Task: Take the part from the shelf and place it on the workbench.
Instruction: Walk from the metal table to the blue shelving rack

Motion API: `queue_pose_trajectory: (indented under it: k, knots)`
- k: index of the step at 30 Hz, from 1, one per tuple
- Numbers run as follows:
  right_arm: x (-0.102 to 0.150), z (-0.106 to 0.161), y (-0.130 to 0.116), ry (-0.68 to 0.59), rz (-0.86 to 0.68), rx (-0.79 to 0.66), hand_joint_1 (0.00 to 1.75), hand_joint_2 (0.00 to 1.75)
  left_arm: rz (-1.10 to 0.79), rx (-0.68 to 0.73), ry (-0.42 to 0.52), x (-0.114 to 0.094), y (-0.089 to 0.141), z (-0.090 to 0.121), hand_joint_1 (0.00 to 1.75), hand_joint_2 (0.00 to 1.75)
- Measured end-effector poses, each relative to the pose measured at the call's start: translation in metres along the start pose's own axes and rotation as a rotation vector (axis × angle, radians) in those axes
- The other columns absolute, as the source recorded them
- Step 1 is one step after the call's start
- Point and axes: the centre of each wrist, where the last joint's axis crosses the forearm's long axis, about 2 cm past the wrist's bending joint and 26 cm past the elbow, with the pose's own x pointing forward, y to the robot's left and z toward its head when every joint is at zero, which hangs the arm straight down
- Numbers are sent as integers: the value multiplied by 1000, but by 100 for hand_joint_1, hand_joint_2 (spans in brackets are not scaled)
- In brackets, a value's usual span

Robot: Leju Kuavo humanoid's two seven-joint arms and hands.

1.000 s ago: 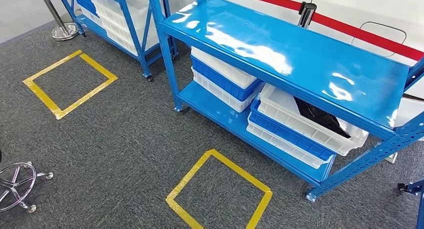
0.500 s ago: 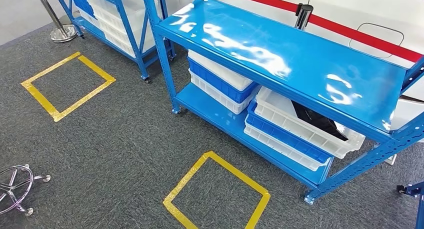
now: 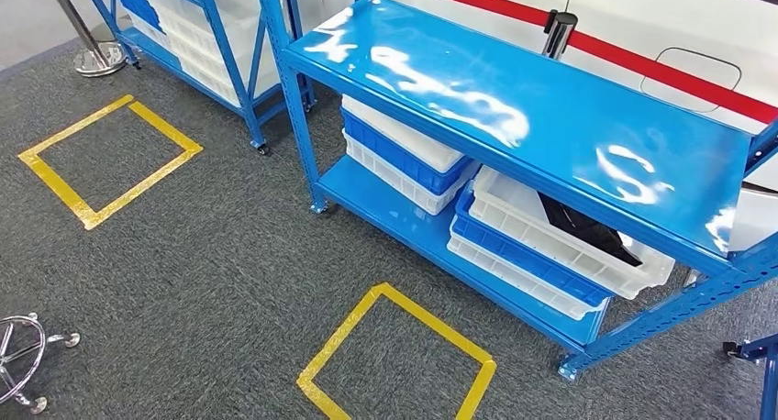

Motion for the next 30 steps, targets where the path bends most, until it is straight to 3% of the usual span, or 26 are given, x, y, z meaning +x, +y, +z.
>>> queue_pose_trajectory:
  k: [30]
  knots:
    - [1,0,1,-5,11,-2,0,0,6,-5,1,0,-1,1,0,0]
